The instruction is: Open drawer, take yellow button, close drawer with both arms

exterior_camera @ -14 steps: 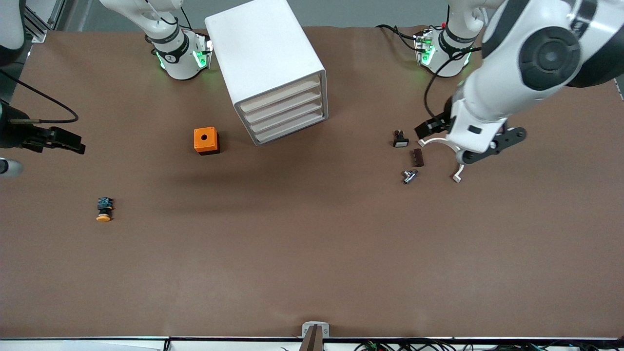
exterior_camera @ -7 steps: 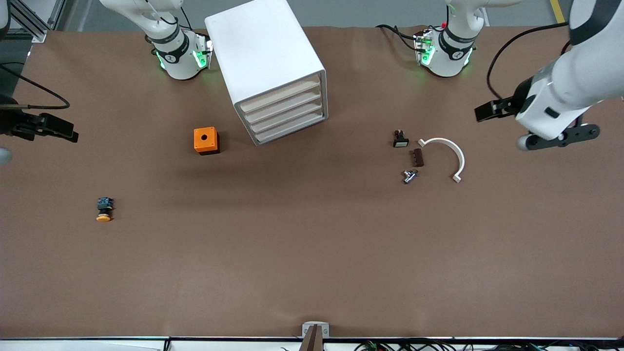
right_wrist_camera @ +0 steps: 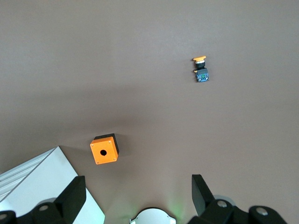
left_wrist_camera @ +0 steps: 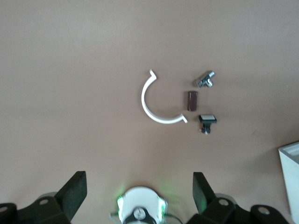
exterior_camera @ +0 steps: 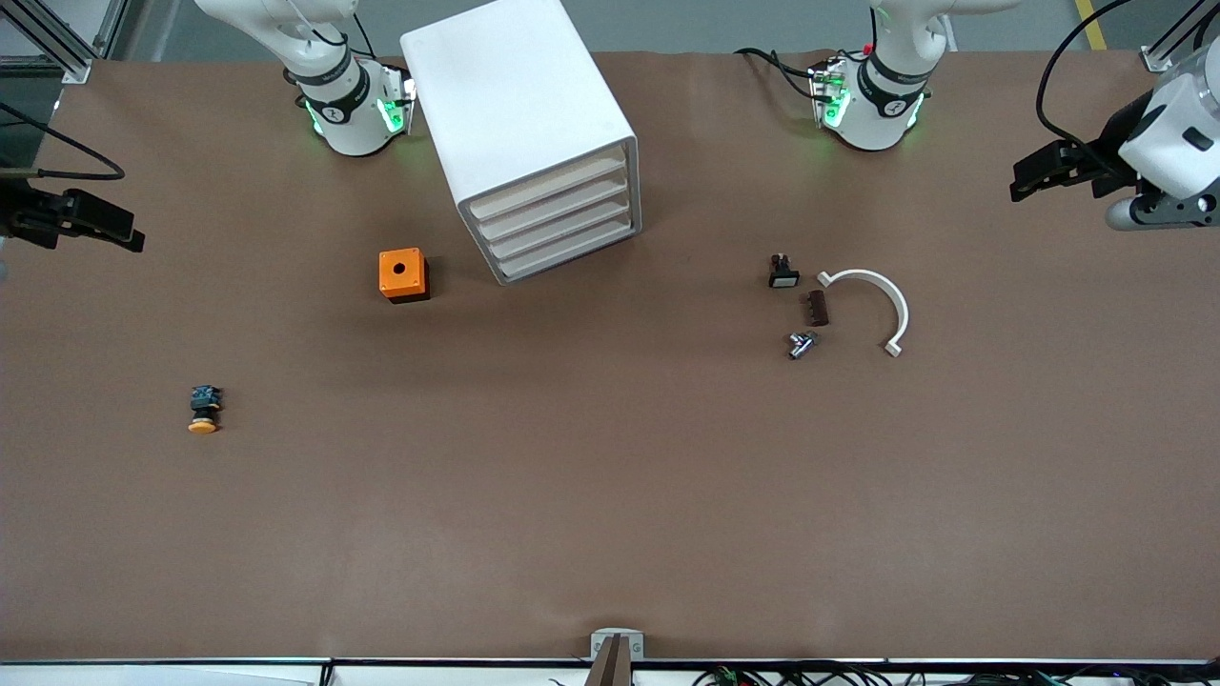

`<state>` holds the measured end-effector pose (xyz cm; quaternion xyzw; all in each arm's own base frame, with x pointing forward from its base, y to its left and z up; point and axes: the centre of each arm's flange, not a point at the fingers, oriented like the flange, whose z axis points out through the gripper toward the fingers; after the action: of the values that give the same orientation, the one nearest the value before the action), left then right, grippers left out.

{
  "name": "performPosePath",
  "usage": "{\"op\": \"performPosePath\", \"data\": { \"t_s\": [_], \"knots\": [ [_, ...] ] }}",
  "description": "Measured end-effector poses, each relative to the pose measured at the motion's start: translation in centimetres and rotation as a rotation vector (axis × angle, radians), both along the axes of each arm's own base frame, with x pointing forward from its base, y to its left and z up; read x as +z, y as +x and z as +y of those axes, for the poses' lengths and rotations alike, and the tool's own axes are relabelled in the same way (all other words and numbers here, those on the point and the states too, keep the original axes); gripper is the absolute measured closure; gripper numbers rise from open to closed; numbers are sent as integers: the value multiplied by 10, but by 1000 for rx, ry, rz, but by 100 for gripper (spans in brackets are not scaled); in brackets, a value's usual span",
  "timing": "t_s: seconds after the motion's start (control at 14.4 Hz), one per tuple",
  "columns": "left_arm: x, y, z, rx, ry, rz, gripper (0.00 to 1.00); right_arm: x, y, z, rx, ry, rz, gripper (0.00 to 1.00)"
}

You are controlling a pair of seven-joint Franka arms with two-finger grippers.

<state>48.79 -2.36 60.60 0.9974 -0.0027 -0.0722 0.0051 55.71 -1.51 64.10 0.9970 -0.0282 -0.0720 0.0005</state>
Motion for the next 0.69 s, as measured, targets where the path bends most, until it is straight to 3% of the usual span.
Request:
{"op": "performPosePath", "data": {
  "t_s": [0.14, 0.35, 0.69],
  "knots": [
    [-5, -11, 14, -79, 13, -48, 0, -2, -4, -1, -2, 0, 0, 0],
    [-1, -6, 17, -115, 32, -113, 0, 1, -13, -4, -9, 0, -32, 0],
    [20, 40, 15, -15, 40, -186, 0, 3, -35, -11, -25, 28, -81, 0]
  ]
}}
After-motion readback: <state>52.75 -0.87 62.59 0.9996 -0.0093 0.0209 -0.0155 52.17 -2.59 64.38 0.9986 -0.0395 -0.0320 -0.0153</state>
